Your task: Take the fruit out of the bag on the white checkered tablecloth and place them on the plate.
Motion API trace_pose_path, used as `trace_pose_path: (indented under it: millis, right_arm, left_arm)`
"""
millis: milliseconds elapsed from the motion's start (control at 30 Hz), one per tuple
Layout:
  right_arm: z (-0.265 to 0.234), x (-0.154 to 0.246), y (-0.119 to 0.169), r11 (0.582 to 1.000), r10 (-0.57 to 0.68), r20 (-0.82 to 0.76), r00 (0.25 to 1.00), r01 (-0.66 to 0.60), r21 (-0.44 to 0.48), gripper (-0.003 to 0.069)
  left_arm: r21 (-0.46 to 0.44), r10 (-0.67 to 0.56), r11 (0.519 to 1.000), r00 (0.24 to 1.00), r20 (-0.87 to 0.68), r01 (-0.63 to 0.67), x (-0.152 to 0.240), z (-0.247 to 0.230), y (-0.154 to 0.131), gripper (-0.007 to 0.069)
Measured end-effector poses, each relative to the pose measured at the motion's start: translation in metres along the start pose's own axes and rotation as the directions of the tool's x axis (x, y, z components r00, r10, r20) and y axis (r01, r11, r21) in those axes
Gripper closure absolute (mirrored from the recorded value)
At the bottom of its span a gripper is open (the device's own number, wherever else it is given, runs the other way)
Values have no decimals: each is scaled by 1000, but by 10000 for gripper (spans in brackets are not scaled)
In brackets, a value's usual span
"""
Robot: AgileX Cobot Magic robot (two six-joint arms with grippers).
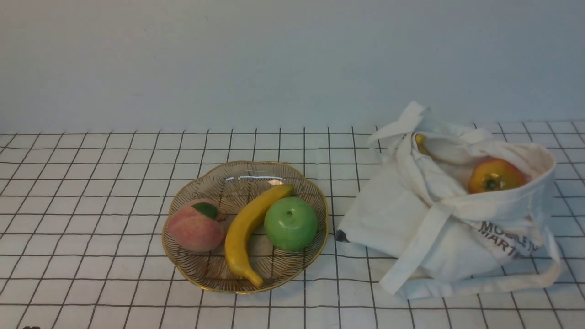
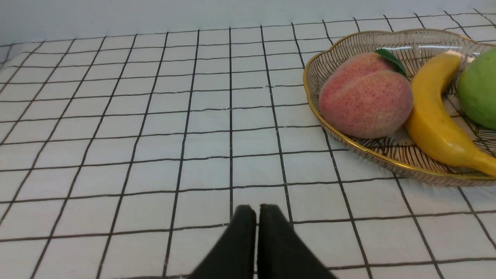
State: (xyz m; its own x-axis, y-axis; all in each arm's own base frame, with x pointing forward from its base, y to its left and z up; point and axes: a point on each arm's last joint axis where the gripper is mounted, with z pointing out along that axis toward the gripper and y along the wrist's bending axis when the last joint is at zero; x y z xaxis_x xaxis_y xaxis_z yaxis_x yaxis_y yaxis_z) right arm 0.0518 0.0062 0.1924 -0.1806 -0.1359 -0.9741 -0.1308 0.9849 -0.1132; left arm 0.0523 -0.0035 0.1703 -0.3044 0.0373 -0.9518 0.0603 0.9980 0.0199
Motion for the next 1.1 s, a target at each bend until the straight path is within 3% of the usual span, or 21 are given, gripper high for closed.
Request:
trace_pose_path:
  millis: [200,1100]
  right_arm:
    - [4,12,-1,999,21,-39,999,-19,50,673]
    - [4,12,-2,998,20,-34,999,-18,52,673]
  left_arm:
    - [0,0,1000,1000,0,0,0,0,0,633]
    - [0,0,1000,1000,0,0,0,0,0,633]
